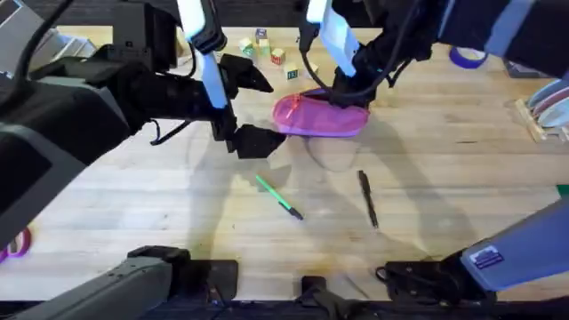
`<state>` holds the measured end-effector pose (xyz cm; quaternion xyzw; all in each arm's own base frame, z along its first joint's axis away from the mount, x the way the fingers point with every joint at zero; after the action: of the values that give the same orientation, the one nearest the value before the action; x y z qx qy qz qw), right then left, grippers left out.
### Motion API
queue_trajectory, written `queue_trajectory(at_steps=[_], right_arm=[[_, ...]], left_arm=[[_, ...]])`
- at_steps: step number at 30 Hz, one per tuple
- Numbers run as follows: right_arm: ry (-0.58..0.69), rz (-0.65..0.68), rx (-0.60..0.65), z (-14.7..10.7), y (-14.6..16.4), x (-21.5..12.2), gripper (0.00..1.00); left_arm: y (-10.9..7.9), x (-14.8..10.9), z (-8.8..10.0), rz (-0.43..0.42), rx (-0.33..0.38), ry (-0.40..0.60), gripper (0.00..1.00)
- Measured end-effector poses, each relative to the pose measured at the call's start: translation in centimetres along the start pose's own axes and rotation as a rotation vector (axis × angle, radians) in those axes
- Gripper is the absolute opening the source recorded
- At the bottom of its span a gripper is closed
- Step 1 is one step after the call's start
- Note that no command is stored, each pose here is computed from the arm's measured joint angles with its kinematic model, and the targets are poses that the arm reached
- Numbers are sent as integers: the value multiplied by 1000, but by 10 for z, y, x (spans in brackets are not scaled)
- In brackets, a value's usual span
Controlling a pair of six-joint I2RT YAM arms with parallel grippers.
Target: Unzip the bag, pick up the pens from the table one at a time and place them inside, then zip the bag closed.
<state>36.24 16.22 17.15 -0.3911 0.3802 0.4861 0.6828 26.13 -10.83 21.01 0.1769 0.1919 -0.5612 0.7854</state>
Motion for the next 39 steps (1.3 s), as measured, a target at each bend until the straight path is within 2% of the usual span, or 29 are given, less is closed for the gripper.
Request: queue_trajectory(at_steps=[8, 10, 11, 15, 17, 18, 34, 39], right_arm=[[25, 38, 11, -6, 0, 19, 31], [26, 40, 11, -6, 1, 20, 59], [25, 39, 10, -6, 1, 20, 138], [25, 40, 9, -5, 1, 20, 711], [27, 42, 5, -6, 1, 20, 958], [28, 43, 6, -6, 2, 20, 986], [36, 58, 7, -6, 5, 19, 998], [55, 89, 40, -2, 16, 3, 997]], left_arm=[[1, 0, -1, 8, 0, 10, 993], [1, 0, -1, 8, 0, 10, 993], [1, 0, -1, 8, 0, 10, 993], [1, 0, -1, 8, 0, 10, 994], [1, 0, -1, 8, 0, 10, 994], [1, 0, -1, 8, 0, 10, 994], [1, 0, -1, 8, 0, 10, 993], [1, 0, -1, 8, 0, 10, 994]])
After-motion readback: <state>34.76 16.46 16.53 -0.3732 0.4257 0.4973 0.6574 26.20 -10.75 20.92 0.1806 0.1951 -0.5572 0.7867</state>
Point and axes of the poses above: each hand's point on the last joint's axis, 136 mm out from that joint toward the fingers, its own x axis out along the fingers, its own y axis along the line the jaws close on, z = x × y, the point moved 6 cm from there along -x, back along the fingers, and after that the axes turned 1 degree about -x, right-handed, at the moved point
